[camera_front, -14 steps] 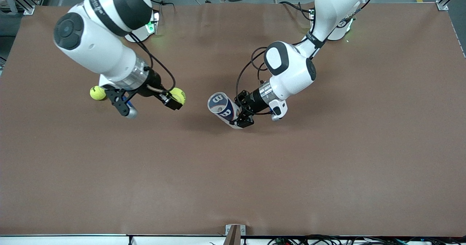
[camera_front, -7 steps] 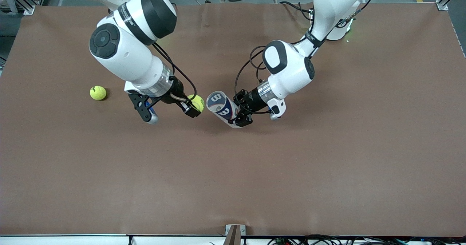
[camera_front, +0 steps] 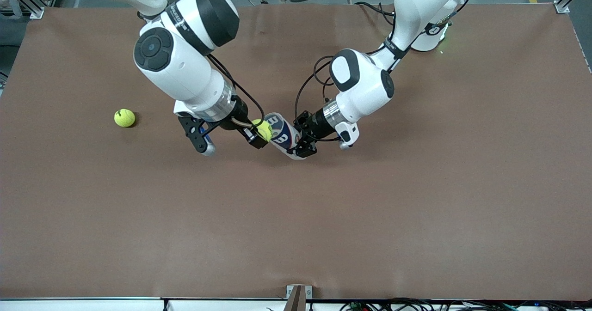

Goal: Insert tennis ball vertically with right arm
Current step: 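Turn the can opening toward the right gripper while it brings the ball, then push the tennis ball into the can opening with the right gripper, then release the ball and grasp the second tennis ball with the right gripper, then carry the second ball to the can opening with the right gripper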

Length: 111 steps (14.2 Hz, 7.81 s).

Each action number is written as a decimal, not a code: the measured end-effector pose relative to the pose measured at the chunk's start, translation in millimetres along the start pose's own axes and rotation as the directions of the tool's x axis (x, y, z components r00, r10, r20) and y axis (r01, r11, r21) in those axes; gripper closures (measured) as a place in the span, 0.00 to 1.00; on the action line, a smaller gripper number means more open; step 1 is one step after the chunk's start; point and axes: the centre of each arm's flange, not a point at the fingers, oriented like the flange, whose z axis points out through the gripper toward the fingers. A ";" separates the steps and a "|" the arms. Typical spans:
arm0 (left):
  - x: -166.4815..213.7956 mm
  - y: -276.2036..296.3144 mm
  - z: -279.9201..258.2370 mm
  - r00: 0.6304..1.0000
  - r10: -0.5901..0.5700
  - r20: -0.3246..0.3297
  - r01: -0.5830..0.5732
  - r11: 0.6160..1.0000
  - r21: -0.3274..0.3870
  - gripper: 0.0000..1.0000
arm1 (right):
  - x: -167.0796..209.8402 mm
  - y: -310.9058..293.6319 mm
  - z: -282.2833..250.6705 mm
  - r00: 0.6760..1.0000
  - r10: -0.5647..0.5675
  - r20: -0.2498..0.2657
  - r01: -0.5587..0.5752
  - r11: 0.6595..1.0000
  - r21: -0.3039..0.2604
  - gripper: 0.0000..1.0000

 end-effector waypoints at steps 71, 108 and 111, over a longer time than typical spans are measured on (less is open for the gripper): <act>60.5 -17.7 39.2 0.963 -0.042 0.268 0.029 0.998 0.053 0.28 | 342.0 490.1 102.1 0.731 -0.679 -0.073 0.626 0.709 -0.326 0.00; 62.6 -12.3 46.0 0.958 -0.061 0.281 0.050 0.998 0.049 0.37 | 91.2 126.7 -16.4 0.961 -0.277 -0.005 0.273 0.950 -0.150 0.34; 61.9 -12.3 46.1 0.957 -0.061 0.283 0.049 0.998 0.049 0.37 | 67.1 103.0 15.9 0.974 -0.224 -0.042 0.218 0.969 -0.115 0.34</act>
